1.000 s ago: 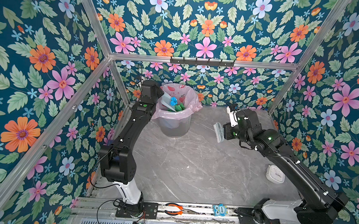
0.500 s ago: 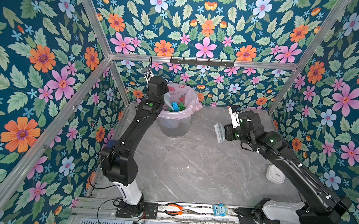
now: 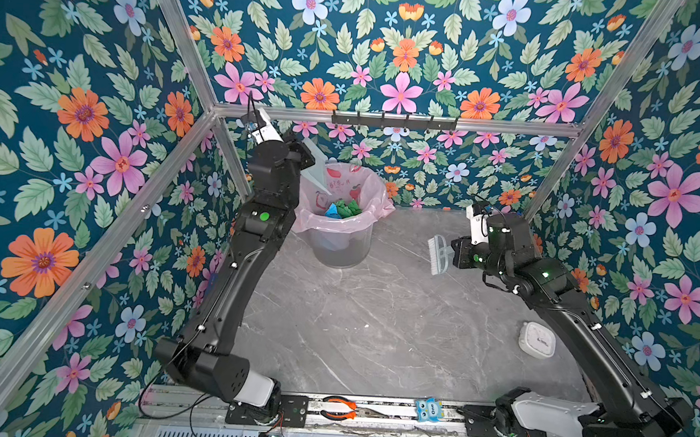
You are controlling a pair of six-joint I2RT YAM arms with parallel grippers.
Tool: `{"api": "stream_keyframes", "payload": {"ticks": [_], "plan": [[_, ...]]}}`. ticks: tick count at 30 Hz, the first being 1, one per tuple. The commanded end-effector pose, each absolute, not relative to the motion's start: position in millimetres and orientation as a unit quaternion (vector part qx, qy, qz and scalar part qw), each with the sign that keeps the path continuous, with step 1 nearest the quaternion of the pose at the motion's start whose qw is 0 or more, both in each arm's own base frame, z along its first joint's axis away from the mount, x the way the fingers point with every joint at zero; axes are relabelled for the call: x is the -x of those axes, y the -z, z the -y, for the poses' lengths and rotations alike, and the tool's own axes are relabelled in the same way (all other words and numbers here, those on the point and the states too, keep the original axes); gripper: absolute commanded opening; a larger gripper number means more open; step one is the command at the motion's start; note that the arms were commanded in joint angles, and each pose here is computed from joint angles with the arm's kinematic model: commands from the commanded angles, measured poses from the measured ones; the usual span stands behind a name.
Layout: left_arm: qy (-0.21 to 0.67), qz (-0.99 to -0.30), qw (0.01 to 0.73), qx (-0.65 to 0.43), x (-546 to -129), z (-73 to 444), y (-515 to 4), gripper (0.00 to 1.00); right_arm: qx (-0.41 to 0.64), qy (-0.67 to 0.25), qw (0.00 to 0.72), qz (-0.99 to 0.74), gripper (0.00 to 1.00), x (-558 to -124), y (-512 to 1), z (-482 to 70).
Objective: Sweep away the paper scraps from the table
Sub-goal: 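Tip the dustpan with the left gripper to pour the blue scrap into the bin, then lower the empty dustpan with the left gripper onto the table beside the bin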
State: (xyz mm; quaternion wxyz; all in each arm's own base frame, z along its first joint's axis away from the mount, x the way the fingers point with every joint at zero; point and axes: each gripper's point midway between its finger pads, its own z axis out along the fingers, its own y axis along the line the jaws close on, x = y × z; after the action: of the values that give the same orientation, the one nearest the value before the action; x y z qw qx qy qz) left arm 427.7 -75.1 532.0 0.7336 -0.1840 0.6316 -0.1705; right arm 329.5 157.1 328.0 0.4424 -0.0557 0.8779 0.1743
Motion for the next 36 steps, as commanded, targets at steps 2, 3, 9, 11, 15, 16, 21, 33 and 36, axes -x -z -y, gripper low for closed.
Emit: {"api": "stream_keyframes", "payload": {"ticks": [2, 3, 9, 11, 15, 16, 21, 33, 36], "plan": [[0.263, -0.641, 0.703, 0.163, -392.3, 91.9, -519.3, 0.00, 0.057, -0.214, 0.442, -0.869, 0.00, -324.1, -335.5, -165.5], [0.276, -0.639, 0.700, 0.161, -382.2, 92.3, -518.5, 0.00, 0.057, -0.214, 0.440, -0.870, 0.00, -323.3, -334.5, -164.8], [0.346, -0.638, 0.668, 0.167, -323.7, 89.6, -482.6, 0.00, 0.051, -0.221, 0.423, -0.877, 0.00, -322.8, -325.2, -163.7], [0.369, -0.639, 0.652, 0.177, -307.9, 88.4, -466.2, 0.00, 0.046, -0.228, 0.417, -0.879, 0.00, -324.3, -321.6, -163.4], [0.404, -0.635, 0.628, 0.198, -281.2, 84.1, -430.6, 0.00, 0.042, -0.239, 0.403, -0.882, 0.00, -325.0, -314.1, -165.1], [0.408, -0.637, 0.621, 0.205, -277.7, 82.8, -418.9, 0.00, 0.041, -0.240, 0.401, -0.883, 0.00, -325.7, -311.4, -165.6], [0.407, -0.654, 0.600, 0.218, -272.1, 81.7, -372.5, 0.00, 0.028, -0.273, 0.363, -0.891, 0.00, -330.6, -289.6, -170.9], [0.425, -0.672, 0.548, 0.261, -312.0, 97.7, -240.9, 0.00, -0.031, -0.356, 0.322, -0.877, 0.00, -352.6, -265.9, -164.2], [0.420, -0.669, 0.548, 0.276, -318.5, 95.1, -215.4, 0.00, -0.046, -0.374, 0.318, -0.870, 0.00, -361.3, -259.9, -161.6]]}}
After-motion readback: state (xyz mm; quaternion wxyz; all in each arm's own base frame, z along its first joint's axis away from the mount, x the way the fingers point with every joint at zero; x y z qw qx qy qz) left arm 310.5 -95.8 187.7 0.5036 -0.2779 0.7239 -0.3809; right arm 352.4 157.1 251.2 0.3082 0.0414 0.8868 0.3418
